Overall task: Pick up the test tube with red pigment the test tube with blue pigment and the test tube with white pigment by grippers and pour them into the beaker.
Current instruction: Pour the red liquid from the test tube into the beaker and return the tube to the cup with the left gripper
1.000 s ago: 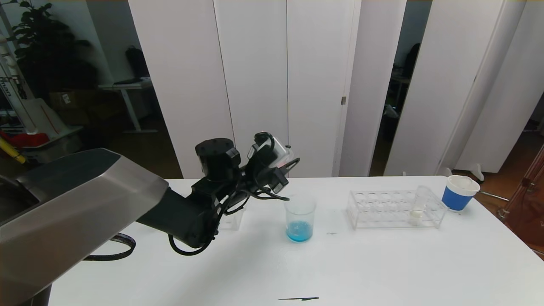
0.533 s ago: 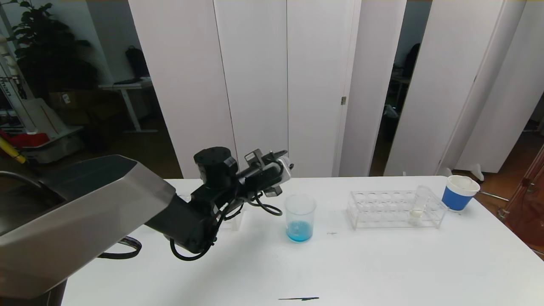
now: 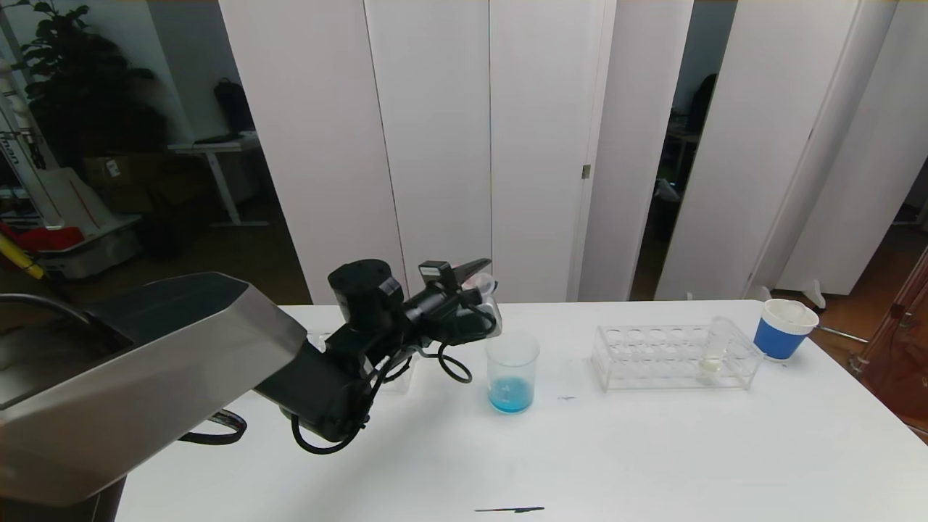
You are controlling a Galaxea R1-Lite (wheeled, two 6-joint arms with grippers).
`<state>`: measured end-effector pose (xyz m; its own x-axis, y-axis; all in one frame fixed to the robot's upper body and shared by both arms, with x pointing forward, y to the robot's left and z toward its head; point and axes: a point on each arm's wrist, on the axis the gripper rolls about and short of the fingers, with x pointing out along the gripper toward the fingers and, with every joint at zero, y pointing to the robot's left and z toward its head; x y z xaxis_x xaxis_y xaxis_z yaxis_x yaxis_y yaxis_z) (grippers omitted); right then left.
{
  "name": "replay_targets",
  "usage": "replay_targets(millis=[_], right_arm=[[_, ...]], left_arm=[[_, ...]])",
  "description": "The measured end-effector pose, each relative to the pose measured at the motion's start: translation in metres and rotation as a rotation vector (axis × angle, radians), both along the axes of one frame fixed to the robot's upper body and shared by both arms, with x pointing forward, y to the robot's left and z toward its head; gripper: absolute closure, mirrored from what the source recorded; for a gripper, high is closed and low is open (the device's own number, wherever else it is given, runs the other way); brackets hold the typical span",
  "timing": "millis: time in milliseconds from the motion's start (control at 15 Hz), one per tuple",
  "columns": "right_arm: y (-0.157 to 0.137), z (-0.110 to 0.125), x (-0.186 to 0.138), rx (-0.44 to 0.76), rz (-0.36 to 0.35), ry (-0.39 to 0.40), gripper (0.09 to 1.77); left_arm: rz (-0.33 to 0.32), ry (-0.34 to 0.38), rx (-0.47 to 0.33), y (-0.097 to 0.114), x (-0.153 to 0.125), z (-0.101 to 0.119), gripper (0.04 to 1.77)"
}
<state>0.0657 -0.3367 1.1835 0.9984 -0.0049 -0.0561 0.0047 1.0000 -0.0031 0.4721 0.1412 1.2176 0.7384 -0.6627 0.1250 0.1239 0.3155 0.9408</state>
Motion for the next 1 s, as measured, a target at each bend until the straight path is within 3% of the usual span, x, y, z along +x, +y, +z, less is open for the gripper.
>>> replay_targets(millis=[333,733,1000], right_arm=[[0.000,0.000,0.000,0.000,0.000,0.000,0.11],[0.000,0.000,0.000,0.000,0.000,0.000,0.11],[0.000,0.000,0.000,0.000,0.000,0.000,0.11]], left_arm=[[0.018,-0.054,0.084,-0.003,0.000,-0.008,1.21],[-0.009,-0.084,0.074,-0.008,-0.002,-0.008,1.21],[-0.090,-0.109,0.078,-0.011,0.000,-0.008,1.21]])
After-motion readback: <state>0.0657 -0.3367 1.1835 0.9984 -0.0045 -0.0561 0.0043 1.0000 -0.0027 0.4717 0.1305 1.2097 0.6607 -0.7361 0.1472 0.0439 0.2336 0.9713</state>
